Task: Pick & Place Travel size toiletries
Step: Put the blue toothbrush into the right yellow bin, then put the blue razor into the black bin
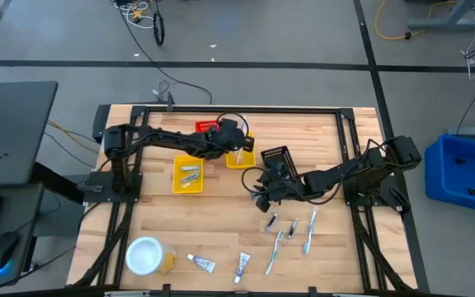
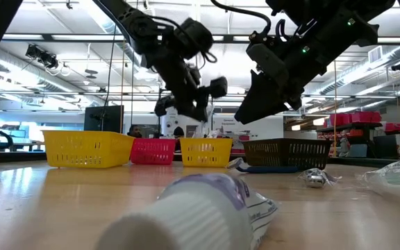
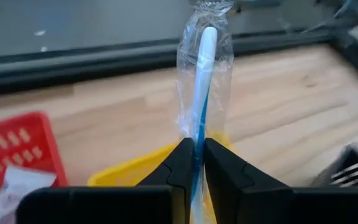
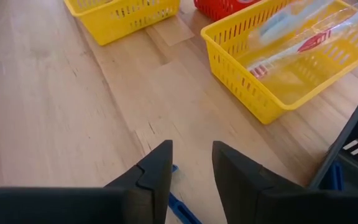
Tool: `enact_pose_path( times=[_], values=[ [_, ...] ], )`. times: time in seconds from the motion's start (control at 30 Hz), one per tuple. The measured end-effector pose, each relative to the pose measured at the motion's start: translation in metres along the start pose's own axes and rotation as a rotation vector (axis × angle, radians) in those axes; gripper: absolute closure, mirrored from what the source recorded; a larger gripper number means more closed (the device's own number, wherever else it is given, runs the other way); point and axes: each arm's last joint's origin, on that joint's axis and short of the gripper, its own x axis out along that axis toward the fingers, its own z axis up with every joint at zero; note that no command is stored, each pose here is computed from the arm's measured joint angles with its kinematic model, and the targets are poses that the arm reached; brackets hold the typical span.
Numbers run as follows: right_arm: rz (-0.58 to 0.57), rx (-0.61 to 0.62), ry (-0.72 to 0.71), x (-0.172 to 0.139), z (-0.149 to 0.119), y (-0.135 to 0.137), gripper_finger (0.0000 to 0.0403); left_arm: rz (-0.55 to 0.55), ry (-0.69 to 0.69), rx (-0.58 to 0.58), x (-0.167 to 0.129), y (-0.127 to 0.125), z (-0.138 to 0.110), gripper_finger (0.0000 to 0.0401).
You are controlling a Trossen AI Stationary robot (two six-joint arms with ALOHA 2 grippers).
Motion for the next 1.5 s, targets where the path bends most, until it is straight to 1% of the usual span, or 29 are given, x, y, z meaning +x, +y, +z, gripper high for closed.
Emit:
enact_pose_path(
  times=[0.07, 0.17, 0.23, 0.33, 0.43, 0.5, 0.6, 0.7, 0.93, 1.07, 1.17, 1.27, 1.37, 1.5],
  values=[
    [0.001, 0.000, -0.001, 0.000, 0.000, 0.000, 0.0275, 0.019, 0.028, -0.014, 0.006, 0.003, -0.007, 0.0360],
    [0.000, 0.000, 0.001, 0.000, 0.000, 0.000, 0.0267, 0.033, 0.106, -0.023, 0.011, 0.009, -0.012, 0.0360],
    [-0.001, -0.002, 0.003, 0.000, 0.000, 0.000, 0.0261, 0.054, 0.117, -0.026, 0.011, 0.012, -0.012, 0.0360],
    [0.000, -0.019, 0.004, 0.000, 0.000, 0.000, 0.0250, 0.096, 0.100, -0.014, 0.011, 0.016, -0.011, 0.0360],
    [0.001, -0.044, 0.003, 0.000, 0.000, 0.000, 0.0238, 0.076, 0.115, -0.023, 0.012, 0.016, -0.008, 0.0359],
    [0.002, -0.045, 0.001, 0.000, 0.000, 0.000, 0.0229, 0.055, 0.148, 0.000, 0.012, 0.017, -0.009, 0.0359],
    [-0.001, -0.043, 0.002, 0.001, 0.000, -0.001, 0.0218, 0.046, 0.153, 0.032, 0.012, 0.016, -0.009, 0.0355],
    [-0.002, -0.043, 0.002, 0.001, 0.001, -0.001, 0.0208, 0.045, 0.154, 0.038, 0.012, 0.016, -0.009, 0.0339],
    [-0.001, -0.056, 0.002, 0.001, 0.000, -0.001, 0.0194, 0.048, 0.150, 0.039, 0.012, 0.016, -0.009, 0.0278],
    [-0.001, -0.080, 0.002, 0.001, 0.000, -0.001, 0.0190, 0.044, 0.145, 0.075, 0.011, 0.016, -0.007, 0.0256],
    [0.009, -0.082, 0.008, 0.001, 0.000, -0.001, 0.0190, 0.028, 0.134, 0.109, 0.005, 0.015, -0.001, 0.0249],
    [0.070, -0.119, 0.040, 0.001, -0.001, 0.000, 0.0195, -0.002, 0.111, 0.129, -0.007, 0.013, 0.011, 0.0248],
    [0.142, -0.189, 0.075, 0.001, -0.002, 0.002, 0.0202, -0.045, 0.075, 0.168, -0.024, 0.010, 0.026, 0.0248],
    [0.204, -0.307, 0.092, 0.000, -0.003, 0.004, 0.0210, -0.117, 0.020, 0.266, -0.056, 0.004, 0.043, 0.0248]
  ],
)
